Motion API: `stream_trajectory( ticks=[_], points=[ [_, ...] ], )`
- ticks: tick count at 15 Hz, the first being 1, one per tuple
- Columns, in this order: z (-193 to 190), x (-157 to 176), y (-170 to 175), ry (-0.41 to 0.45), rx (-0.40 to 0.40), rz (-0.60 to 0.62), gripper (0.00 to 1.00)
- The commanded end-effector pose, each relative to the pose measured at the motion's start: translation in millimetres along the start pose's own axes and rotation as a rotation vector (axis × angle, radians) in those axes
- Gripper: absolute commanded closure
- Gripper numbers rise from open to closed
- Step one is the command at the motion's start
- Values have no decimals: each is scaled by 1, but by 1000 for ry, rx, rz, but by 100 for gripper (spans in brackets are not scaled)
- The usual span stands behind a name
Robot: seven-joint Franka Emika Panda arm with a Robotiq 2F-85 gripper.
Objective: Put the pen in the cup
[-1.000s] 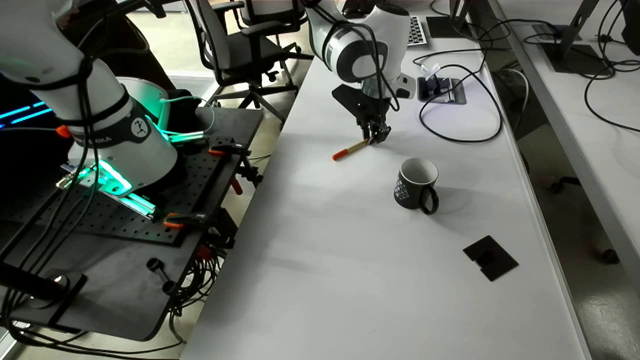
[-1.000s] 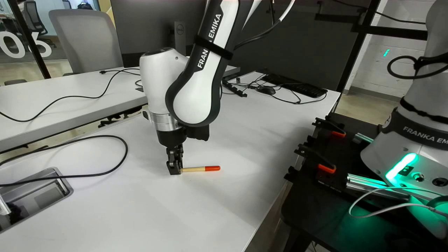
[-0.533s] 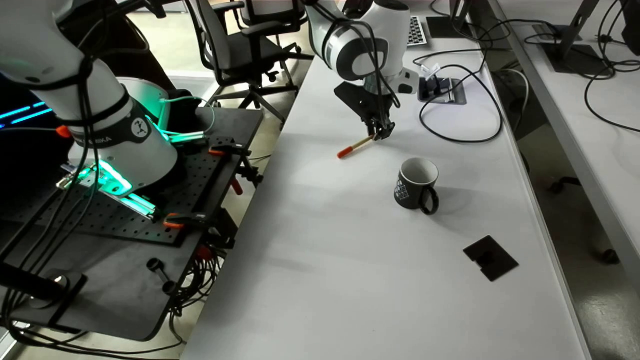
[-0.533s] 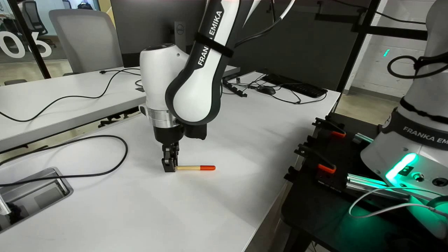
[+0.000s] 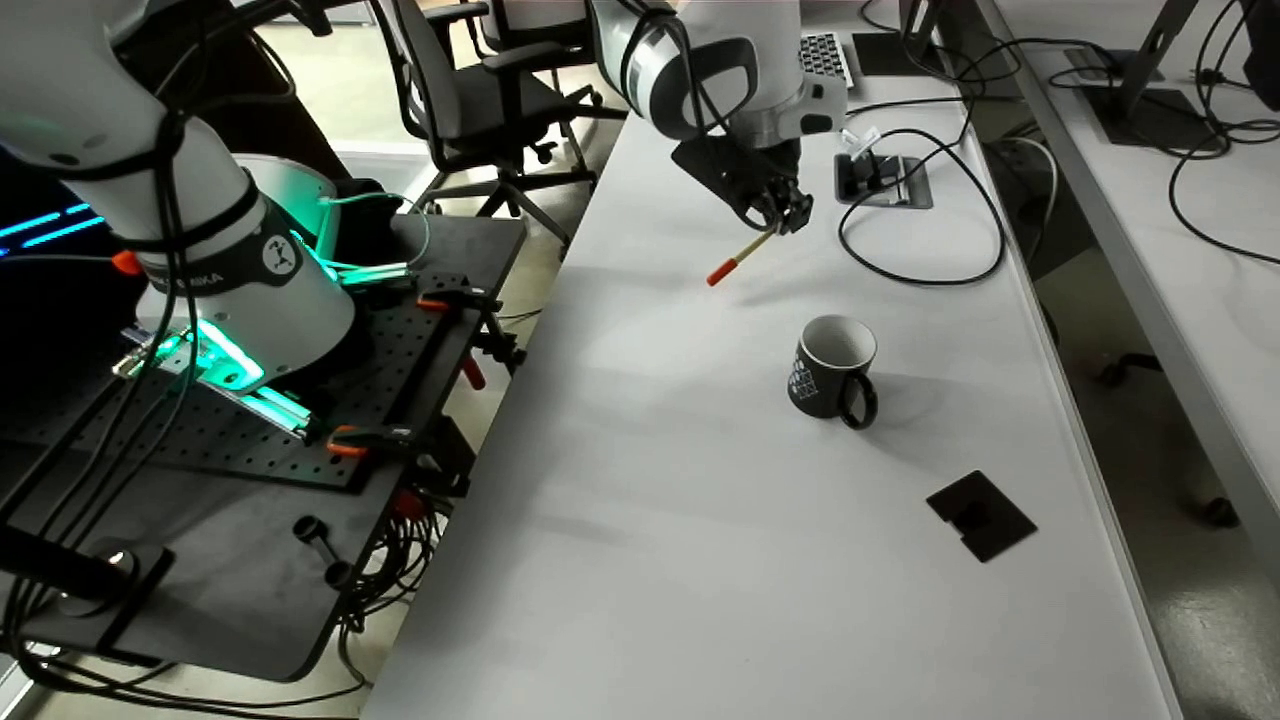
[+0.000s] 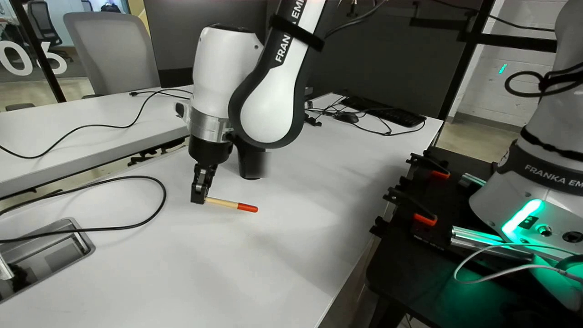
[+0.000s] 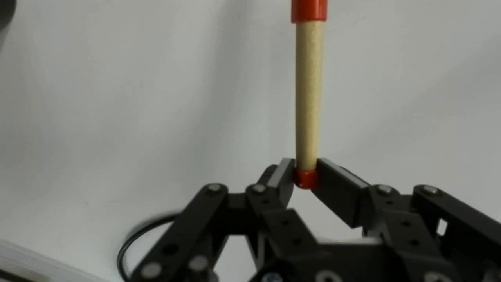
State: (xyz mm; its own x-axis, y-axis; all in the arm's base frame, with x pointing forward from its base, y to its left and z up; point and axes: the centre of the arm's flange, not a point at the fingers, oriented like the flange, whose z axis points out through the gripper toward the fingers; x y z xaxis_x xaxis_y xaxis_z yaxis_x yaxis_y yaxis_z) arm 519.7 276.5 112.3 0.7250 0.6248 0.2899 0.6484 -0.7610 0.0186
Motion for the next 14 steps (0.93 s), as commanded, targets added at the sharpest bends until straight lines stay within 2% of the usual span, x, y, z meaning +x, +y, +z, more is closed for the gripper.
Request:
stream_trajectory(
  ticks=[1, 2, 3, 5, 11, 12, 14],
  points=[
    [-35, -15, 1, 116, -16, -7, 95],
    [-40, -18, 2, 161, -21, -1, 95],
    [-21, -1, 1, 102, -12, 3, 79],
    [-28, -6, 2, 138, -16, 7, 79],
    [-31, -8, 3, 144, -18, 9, 79],
    [-31, -5, 1, 185, -7, 16, 95],
    [-44, 4, 2, 321, -3, 66, 95]
  ],
)
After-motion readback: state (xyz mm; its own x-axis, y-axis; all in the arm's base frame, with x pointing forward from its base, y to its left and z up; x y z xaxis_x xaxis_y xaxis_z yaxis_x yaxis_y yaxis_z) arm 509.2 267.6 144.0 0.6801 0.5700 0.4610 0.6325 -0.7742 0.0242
